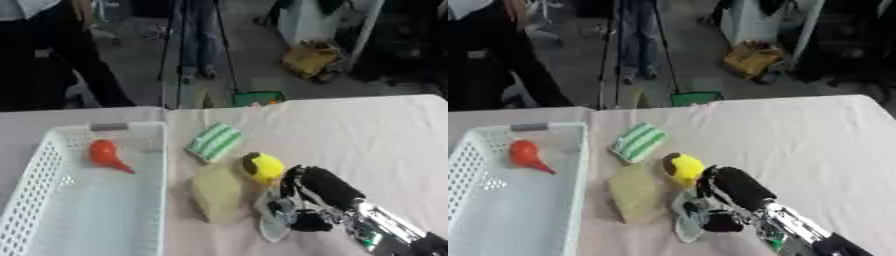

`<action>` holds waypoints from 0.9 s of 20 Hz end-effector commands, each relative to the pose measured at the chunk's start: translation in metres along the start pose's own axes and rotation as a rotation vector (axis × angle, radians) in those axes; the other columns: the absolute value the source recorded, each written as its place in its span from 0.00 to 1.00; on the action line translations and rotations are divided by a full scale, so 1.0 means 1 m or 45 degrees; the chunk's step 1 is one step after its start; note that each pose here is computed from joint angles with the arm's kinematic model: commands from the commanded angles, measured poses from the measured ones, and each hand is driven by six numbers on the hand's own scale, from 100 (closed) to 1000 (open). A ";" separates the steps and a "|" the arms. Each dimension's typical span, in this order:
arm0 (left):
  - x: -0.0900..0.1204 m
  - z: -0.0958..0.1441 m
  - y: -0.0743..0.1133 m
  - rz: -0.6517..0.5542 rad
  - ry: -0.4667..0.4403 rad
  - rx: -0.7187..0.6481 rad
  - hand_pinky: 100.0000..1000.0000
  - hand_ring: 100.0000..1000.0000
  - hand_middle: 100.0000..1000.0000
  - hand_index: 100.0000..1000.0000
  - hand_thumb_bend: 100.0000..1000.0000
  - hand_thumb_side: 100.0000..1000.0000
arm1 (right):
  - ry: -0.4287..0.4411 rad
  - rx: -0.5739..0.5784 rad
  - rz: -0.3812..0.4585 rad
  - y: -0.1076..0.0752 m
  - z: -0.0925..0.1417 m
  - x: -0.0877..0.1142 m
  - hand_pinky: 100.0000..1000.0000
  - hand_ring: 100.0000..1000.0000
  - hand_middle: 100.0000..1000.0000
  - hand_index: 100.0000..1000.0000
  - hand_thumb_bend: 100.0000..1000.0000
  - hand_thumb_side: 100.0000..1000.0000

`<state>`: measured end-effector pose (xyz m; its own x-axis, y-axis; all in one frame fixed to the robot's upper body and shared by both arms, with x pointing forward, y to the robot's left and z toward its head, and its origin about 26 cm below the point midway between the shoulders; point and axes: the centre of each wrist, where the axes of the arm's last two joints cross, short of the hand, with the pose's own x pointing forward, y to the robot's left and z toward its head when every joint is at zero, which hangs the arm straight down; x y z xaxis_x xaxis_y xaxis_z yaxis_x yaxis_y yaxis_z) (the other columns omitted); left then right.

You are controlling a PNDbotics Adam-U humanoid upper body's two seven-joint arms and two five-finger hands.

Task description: Pick up objects on the table and place them in the box.

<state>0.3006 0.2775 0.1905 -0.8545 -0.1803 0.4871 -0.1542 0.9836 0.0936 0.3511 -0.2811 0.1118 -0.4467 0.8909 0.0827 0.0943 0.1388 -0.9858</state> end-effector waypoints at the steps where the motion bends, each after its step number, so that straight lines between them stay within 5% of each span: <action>1: 0.005 -0.006 0.000 0.002 -0.032 -0.005 1.00 0.92 0.96 0.90 0.00 1.00 | 0.011 -0.012 0.013 -0.008 0.001 -0.004 0.47 0.24 0.33 0.42 0.21 0.36; 18: 0.005 -0.005 0.000 -0.003 -0.025 -0.009 1.00 0.92 0.96 0.89 0.00 1.00 | 0.050 -0.049 -0.159 -0.040 0.001 0.014 0.44 0.21 0.31 0.37 0.27 0.31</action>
<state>0.3006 0.2775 0.1905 -0.8526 -0.1807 0.4904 -0.1545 0.9835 0.0936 0.3411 -0.2700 0.1368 -0.4198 0.8792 0.2252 0.0425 0.2669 -0.9628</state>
